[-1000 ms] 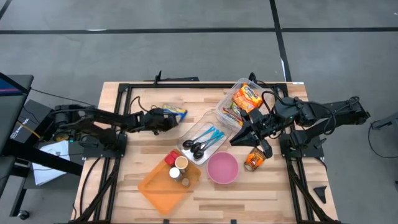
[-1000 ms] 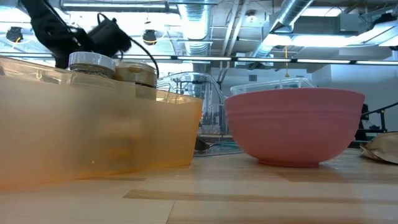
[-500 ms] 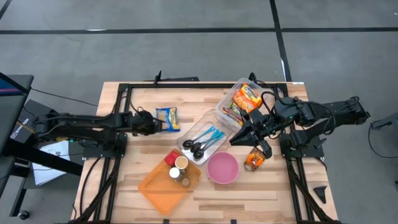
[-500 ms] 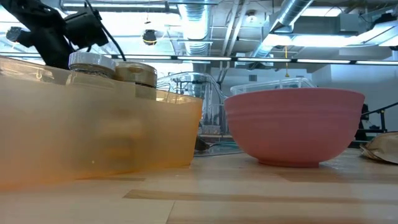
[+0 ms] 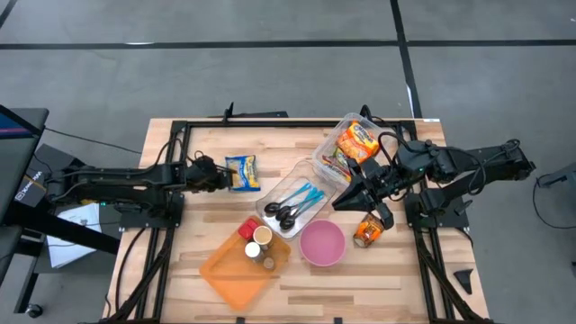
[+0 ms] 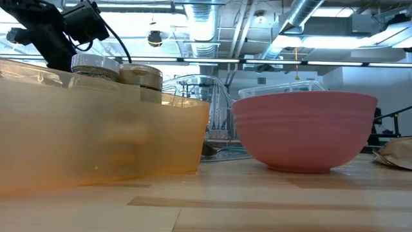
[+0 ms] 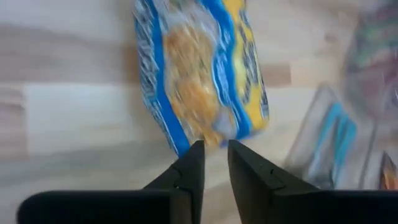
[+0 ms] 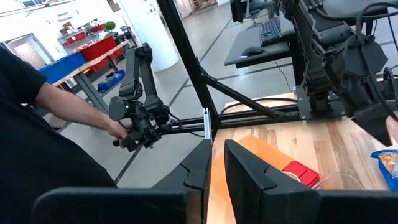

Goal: Pick & Place Food Item
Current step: Put the blue noodle pack into the transparent container

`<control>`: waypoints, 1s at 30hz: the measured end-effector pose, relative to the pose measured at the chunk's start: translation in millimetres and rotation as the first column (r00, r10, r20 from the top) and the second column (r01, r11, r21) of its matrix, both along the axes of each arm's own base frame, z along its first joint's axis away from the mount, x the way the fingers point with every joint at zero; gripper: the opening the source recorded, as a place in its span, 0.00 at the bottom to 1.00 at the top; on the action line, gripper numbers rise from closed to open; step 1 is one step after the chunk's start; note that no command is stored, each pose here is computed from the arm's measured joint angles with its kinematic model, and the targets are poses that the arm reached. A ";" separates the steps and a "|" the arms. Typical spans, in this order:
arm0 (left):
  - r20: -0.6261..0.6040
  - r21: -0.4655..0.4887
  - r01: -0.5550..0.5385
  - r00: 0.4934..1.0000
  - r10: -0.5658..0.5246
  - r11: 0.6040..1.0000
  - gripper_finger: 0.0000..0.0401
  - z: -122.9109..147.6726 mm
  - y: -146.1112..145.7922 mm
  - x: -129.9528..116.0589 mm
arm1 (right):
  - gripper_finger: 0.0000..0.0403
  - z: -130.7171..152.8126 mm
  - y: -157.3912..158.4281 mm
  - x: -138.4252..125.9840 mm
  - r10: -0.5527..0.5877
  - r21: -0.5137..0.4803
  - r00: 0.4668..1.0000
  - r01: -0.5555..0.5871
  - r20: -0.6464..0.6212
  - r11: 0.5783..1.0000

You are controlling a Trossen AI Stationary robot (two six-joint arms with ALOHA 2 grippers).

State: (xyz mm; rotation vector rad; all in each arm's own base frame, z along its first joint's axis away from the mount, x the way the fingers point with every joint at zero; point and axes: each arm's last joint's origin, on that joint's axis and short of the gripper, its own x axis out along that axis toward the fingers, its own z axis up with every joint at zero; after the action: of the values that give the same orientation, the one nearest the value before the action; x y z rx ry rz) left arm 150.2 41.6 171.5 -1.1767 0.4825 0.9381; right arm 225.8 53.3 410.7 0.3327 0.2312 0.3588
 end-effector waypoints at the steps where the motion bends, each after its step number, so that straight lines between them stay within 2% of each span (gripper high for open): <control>1: -0.003 0.014 -0.028 1.000 0.028 0.999 0.18 -0.2 0.9 -0.2 | 0.10 0.0 0.0 0.0 0.000 0.000 1.000 0.000 0.000 1.000; 4: -0.013 0.043 -0.113 0.993 0.114 0.993 0.23 -1.8 5.3 -1.0 | 0.10 0.0 0.0 0.0 0.000 0.000 1.000 0.000 0.000 1.000; 7: -0.041 0.055 -0.152 0.987 0.154 0.987 0.30 -5.1 11.4 -1.2 | 0.10 0.0 0.0 0.0 0.000 0.000 1.000 0.000 0.000 1.000; 12: -0.113 0.065 -0.166 0.978 0.173 0.984 0.42 -14.3 20.8 0.8 | 0.10 -0.1 0.0 0.0 0.000 0.000 1.000 0.000 -0.001 1.000; 16: -0.097 0.065 -0.123 0.987 0.129 0.990 0.48 -18.8 28.9 9.8 | 0.10 -0.1 0.0 0.0 0.000 0.000 1.000 0.000 -0.001 1.000; 21: -0.110 0.047 -0.104 0.988 0.108 0.993 0.50 -27.8 36.6 16.6 | 0.10 -0.2 0.0 0.0 0.000 0.000 1.000 0.000 -0.002 1.000; 30: -0.165 0.003 -0.091 0.982 0.090 0.996 0.45 -38.9 39.0 18.3 | 0.10 -0.4 0.1 -0.1 -0.002 0.016 1.000 0.002 -0.011 1.000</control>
State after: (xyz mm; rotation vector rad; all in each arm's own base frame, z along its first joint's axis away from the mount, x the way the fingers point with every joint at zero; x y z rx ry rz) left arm 168.6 80.5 132.5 -1.1374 0.5673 1.1196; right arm 225.7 53.4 410.3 0.3510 0.2390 0.3567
